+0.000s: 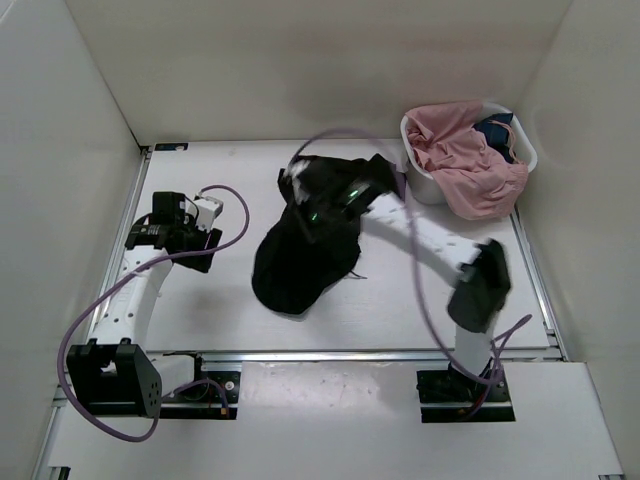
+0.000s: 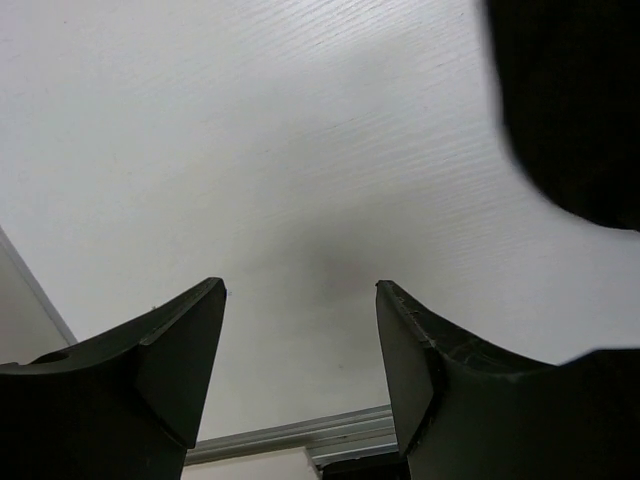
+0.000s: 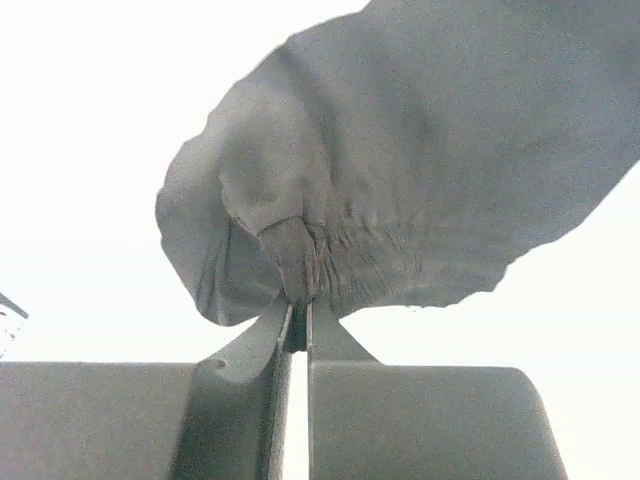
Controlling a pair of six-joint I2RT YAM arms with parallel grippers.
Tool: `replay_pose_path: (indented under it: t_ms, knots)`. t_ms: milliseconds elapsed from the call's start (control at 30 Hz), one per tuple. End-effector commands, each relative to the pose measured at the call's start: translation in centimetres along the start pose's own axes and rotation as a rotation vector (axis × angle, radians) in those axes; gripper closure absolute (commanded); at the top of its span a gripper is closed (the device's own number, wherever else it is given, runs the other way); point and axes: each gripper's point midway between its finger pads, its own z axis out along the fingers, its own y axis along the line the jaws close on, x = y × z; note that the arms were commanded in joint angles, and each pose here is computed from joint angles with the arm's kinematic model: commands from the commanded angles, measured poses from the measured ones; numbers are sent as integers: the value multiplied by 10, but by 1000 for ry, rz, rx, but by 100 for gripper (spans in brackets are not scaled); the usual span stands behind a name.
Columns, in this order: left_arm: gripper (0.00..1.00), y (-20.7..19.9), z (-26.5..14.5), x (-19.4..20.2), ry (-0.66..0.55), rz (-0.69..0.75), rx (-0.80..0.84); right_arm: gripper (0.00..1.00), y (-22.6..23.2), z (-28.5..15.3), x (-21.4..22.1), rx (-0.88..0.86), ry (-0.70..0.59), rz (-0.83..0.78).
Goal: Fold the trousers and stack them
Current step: Flatten the trousers out
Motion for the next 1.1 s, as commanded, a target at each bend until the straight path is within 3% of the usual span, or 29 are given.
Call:
replay_pose_path:
  t_ms: [0, 67, 200, 233, 367, 667, 767, 867, 967, 1067]
  knots:
    - [27, 16, -8, -14, -25, 58, -55, 100, -7, -260, -133, 36, -662, 22]
    - [27, 21, -7, -26, -25, 66, -62, 100, -7, -351, -140, 33, -856, 2]
    - [27, 20, -5, -50, -40, 97, -60, 100, -22, -460, -105, 50, -1134, 64]
    - [27, 17, -5, -53, -38, 109, -51, 100, -31, -435, -94, 97, -1078, 78]
    - [27, -7, -2, -69, -35, 226, -5, 100, -70, -416, -52, 268, -994, 196]
    - [21, -125, 13, -75, -19, 541, 255, 100, -146, -434, 21, 702, -939, 397]
    - [21, -166, 27, -58, 37, 645, 335, 100, -155, -436, 46, 737, -933, 439]
    - [21, -169, 56, -50, 73, 708, 257, 100, -163, -426, 66, 782, -900, 458]
    - [21, -135, 83, -58, 115, 638, 53, 100, -169, -411, 83, 819, -845, 461]
    - [22, -112, 95, -87, 91, 410, 61, 100, -172, -391, 97, 847, -773, 462]
